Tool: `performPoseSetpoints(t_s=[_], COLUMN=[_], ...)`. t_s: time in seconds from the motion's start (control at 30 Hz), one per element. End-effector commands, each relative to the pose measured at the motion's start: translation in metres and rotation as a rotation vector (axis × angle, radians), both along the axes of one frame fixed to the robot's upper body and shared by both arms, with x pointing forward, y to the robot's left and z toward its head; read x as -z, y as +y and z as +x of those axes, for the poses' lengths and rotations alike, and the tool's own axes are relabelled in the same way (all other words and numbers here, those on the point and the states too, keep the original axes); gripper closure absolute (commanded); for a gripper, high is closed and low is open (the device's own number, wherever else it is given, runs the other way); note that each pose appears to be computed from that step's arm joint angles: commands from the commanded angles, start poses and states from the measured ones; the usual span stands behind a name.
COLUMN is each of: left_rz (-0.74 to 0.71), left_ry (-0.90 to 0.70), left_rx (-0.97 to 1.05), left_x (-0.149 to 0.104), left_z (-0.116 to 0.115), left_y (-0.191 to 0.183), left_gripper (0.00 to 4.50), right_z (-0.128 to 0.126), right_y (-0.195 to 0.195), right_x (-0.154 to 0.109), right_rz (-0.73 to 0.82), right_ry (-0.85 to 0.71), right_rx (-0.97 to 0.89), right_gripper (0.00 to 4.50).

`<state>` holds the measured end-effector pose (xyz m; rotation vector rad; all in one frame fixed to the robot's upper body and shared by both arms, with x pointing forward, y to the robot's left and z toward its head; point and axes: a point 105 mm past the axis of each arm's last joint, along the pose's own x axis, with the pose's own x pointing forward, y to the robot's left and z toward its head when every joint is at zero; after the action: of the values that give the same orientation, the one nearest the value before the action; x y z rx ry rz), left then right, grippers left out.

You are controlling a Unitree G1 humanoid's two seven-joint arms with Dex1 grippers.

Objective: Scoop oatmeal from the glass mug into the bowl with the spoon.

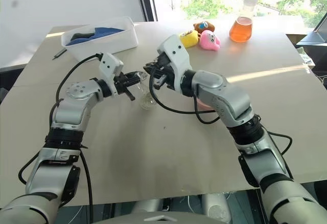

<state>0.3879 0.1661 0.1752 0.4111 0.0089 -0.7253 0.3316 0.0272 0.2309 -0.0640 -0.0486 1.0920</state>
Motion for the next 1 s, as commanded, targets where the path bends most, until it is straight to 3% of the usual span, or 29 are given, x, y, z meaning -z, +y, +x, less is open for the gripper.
performPoseSetpoints(t_s=[0.03,0.17,0.5,1.0], left_rz=[0.016,0.017,-0.035,-0.159], left_ry=[-0.059,-0.059,-0.023,-0.067], left_rx=[0.009,0.003,-0.028,-0.027], left_x=[-0.013,-0.008,0.024,0.018], left_z=[0.000,-0.001,-0.005,0.000], left_y=[-0.001,0.002,0.002,-0.015], left_gripper=[4.37,4.37,4.37,4.37], right_z=[0.005,0.014,0.024,0.030], right_y=[-0.003,-0.013,-0.036,-0.066], right_x=[0.001,-0.010,-0.030,-0.056], right_rz=[0.114,0.210,0.324,0.354], right_ry=[0.177,0.296,0.386,0.333], right_rx=[0.029,0.068,0.120,0.179], right_gripper=[4.50,4.50,4.50,4.50])
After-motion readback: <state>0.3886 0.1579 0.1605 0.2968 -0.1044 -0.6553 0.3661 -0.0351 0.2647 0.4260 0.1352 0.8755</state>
